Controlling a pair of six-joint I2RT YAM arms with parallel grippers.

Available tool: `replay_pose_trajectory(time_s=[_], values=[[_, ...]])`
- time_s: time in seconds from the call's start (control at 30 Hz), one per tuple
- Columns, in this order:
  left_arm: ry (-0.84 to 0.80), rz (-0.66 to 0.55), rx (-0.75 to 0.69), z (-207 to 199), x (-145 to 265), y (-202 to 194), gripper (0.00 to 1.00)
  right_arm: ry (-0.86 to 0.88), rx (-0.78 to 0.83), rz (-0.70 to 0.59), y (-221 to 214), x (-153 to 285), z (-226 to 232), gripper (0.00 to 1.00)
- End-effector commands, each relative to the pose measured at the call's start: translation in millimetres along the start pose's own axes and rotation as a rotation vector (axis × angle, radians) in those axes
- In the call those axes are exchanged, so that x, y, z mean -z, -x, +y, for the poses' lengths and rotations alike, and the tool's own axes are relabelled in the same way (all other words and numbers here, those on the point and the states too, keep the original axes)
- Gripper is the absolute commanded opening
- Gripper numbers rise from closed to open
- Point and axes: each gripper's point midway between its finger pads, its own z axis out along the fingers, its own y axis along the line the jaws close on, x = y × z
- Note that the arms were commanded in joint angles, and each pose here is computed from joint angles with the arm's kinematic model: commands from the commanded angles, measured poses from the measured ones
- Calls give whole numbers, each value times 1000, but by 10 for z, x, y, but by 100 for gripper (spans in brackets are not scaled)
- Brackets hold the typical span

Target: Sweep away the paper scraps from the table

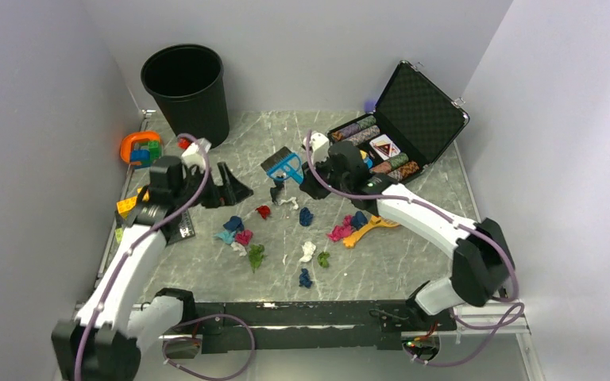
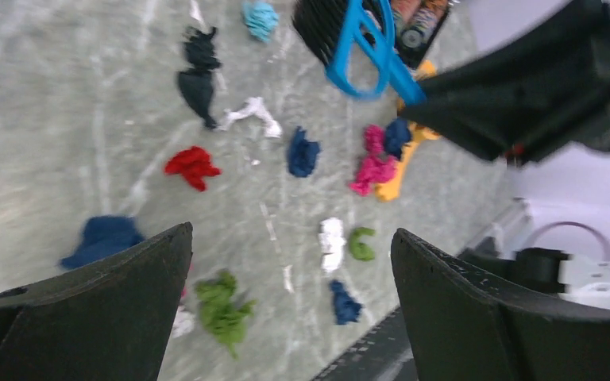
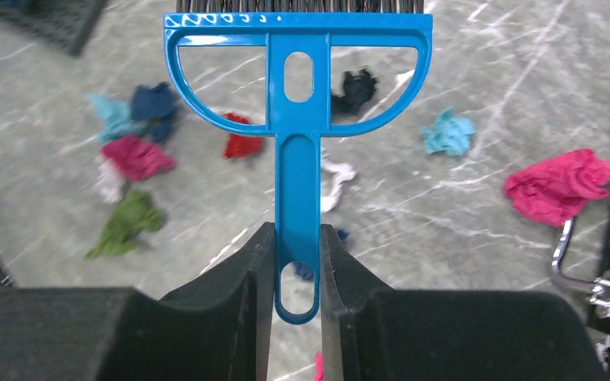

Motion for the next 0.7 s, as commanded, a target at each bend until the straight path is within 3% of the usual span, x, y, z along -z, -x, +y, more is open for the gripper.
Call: replay_pose_trajectory(time_s=[0.0, 0.27, 0.5, 0.67], values=[[-258, 21, 106, -480, -195, 387, 99, 119, 31, -21, -61, 283, 360, 19], [-398, 69, 215, -719, -446, 624, 99, 204, 89, -35, -136, 726, 725, 20], [-394, 269, 206, -949, -684, 275, 99, 206, 120, -34, -119, 771, 862, 20], [-385, 307, 241, -910, -753, 111, 96, 165, 128, -68, -72, 788, 821, 19]])
